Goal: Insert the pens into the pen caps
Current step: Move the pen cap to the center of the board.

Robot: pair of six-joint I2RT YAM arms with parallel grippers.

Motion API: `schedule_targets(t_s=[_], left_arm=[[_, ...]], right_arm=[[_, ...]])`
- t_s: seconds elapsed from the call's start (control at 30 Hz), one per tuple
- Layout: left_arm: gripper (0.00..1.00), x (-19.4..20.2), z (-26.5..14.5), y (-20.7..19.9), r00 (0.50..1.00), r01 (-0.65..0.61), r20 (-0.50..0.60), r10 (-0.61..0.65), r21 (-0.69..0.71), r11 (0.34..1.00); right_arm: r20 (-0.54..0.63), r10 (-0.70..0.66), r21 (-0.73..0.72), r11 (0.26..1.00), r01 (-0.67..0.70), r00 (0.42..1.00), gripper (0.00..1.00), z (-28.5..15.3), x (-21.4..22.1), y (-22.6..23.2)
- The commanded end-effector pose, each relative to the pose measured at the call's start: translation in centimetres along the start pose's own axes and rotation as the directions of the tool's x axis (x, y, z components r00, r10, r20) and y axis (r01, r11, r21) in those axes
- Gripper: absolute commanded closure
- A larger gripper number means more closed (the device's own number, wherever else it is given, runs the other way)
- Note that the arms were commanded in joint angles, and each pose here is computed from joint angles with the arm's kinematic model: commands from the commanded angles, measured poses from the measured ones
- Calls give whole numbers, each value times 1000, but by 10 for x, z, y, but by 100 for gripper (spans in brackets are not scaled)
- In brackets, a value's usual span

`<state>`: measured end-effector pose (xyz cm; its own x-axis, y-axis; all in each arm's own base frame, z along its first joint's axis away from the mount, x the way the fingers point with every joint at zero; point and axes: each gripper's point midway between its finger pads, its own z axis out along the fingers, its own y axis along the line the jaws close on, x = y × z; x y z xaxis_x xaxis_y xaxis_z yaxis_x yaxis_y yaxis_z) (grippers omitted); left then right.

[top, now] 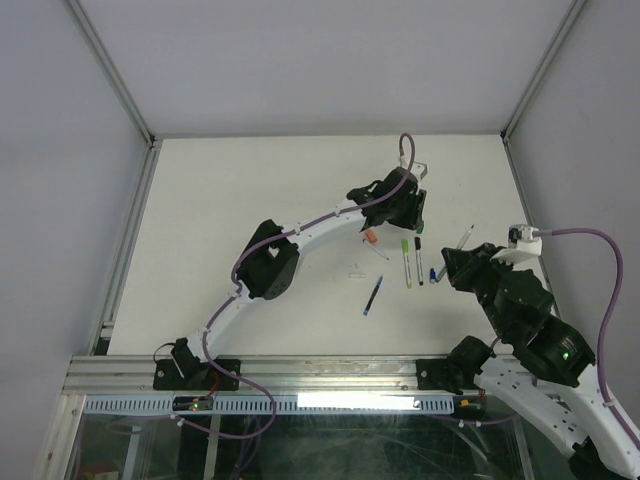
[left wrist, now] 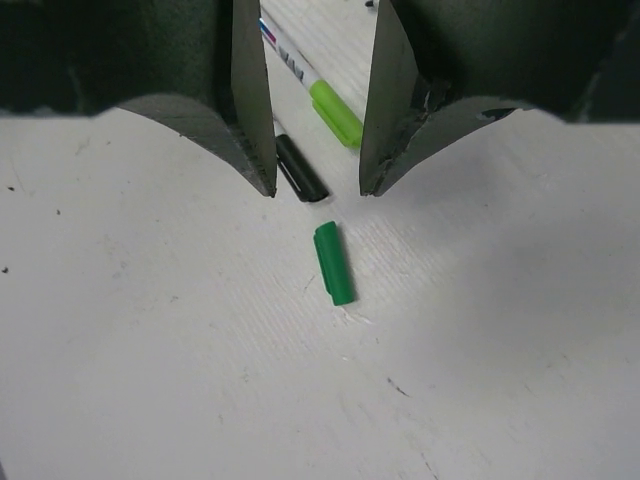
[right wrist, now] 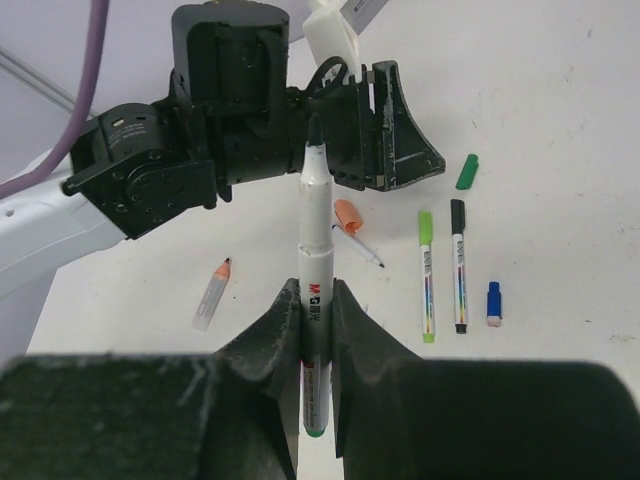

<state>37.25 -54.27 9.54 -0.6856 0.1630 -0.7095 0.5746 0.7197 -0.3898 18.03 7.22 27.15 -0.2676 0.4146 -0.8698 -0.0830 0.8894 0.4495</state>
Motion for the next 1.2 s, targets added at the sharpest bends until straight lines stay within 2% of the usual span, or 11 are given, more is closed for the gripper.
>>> schedule_targets(t_s=[0.0, 0.53, 0.97, 1.17], left_arm=[[60, -21, 3, -1, 997, -42, 64, 45, -42, 998], [49, -17, 38, -7, 988, -85, 124, 90, -48, 995], [50, -2, 57, 0, 984, -122, 120, 132, -83, 989], [54, 11, 64, 10, 983, -145, 94, 156, -117, 982]], right_arm=[[41, 22, -12, 1000, -22, 999, 100, -8, -15, 2], [18, -6, -9, 1000, 6, 1000, 100, -9, -7, -3], [5, -10, -13, 1000, 10, 1000, 100, -10, -2, -5], [8, -8, -4, 1000, 8, 1000, 100, -11, -1, -8]])
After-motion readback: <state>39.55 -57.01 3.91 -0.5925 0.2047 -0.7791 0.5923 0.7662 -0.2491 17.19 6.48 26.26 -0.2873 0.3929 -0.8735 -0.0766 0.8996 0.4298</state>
